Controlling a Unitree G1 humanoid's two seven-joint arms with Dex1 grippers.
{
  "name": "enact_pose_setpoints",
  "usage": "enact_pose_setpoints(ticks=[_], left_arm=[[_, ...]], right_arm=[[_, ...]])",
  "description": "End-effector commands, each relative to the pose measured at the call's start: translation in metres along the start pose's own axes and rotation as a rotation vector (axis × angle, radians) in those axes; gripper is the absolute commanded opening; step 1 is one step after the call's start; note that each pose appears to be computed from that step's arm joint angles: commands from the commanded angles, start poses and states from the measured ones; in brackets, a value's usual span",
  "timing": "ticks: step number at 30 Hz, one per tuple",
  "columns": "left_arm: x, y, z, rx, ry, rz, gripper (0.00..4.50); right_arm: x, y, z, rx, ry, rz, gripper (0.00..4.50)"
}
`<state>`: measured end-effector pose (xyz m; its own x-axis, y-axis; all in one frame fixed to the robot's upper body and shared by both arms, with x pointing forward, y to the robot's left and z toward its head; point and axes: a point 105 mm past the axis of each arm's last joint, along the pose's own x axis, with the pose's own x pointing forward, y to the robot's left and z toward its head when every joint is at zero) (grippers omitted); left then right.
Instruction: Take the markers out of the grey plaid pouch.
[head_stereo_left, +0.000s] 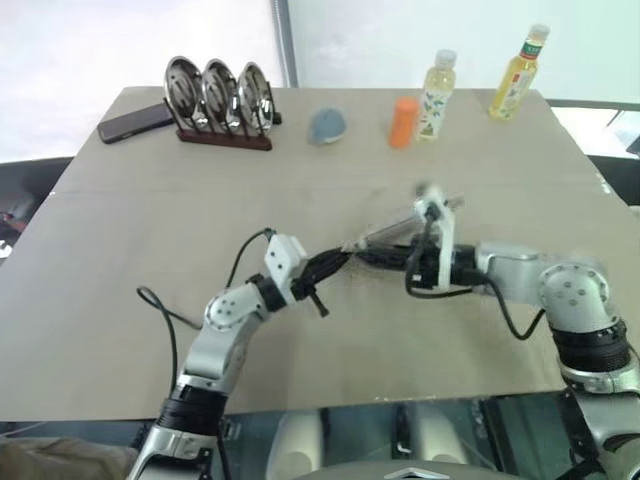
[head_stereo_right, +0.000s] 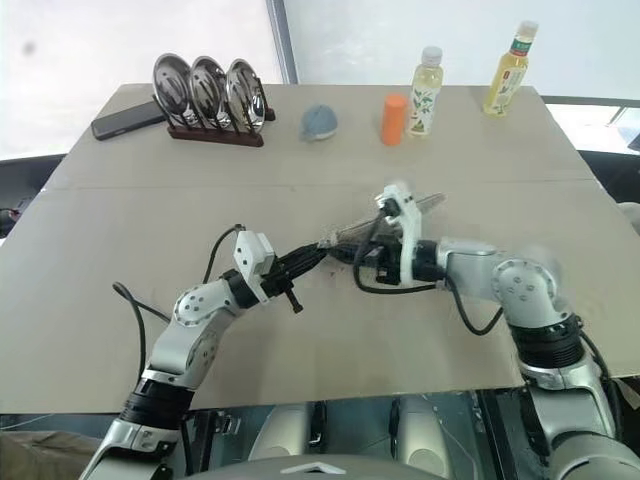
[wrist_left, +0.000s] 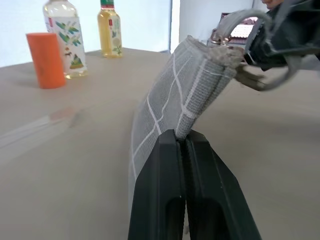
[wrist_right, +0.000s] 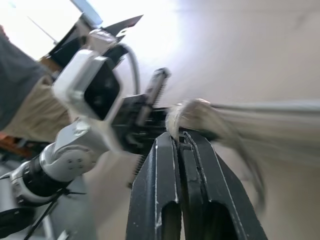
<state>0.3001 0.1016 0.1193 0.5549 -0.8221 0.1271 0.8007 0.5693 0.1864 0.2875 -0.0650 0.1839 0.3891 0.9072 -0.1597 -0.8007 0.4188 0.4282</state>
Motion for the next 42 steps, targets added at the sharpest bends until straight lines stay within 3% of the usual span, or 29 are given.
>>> enact_pose_setpoints(ticks=[1, 4, 12, 19, 24, 27, 29, 32, 35, 39, 42], left_arm=[[-0.008, 0.001, 0.007, 0.018, -0.043, -0.013, 0.0], [-0.013, -0.002, 0.005, -0.014, -0.042, -0.051, 0.0], [-0.024, -0.007, 0.002, -0.044, -0.031, -0.086, 0.0], [-0.03, -0.008, 0.0, -0.053, -0.028, -0.077, 0.0], [-0.031, -0.008, -0.001, -0.05, -0.03, -0.072, 0.0], [-0.029, -0.005, 0.003, -0.031, -0.073, -0.042, 0.0], [-0.027, -0.006, 0.004, -0.086, -0.071, -0.074, 0.0], [-0.027, -0.012, 0.012, -0.179, -0.117, -0.168, 0.0], [-0.028, -0.019, 0.021, -0.274, -0.152, -0.272, 0.0], [-0.03, -0.024, 0.029, -0.365, -0.163, -0.369, 0.0], [-0.035, -0.027, 0.026, -0.438, -0.13, -0.429, 0.0]], right_arm=[[-0.023, -0.002, 0.026, -0.056, -0.089, -0.032, 0.1], [-0.038, -0.018, 0.039, -0.084, -0.127, -0.131, 0.1], [-0.088, -0.097, 0.075, -0.101, -0.249, -0.572, 0.1], [-0.115, -0.112, 0.083, -0.121, -0.268, -0.672, 0.1], [-0.113, -0.107, 0.081, -0.15, -0.261, -0.652, 0.1], [-0.107, -0.094, 0.078, -0.247, -0.227, -0.608, 0.1], [-0.101, -0.072, 0.067, -0.394, -0.13, -0.512, 0.1], [-0.101, -0.049, 0.05, -0.501, -0.037, -0.462, 0.85], [-0.11, -0.032, 0.037, -0.532, 0.035, -0.436, 2.06], [-0.128, -0.009, 0.03, -0.545, 0.101, -0.399, 2.06], [-0.133, 0.01, 0.036, -0.56, 0.095, -0.374, 1.06]])
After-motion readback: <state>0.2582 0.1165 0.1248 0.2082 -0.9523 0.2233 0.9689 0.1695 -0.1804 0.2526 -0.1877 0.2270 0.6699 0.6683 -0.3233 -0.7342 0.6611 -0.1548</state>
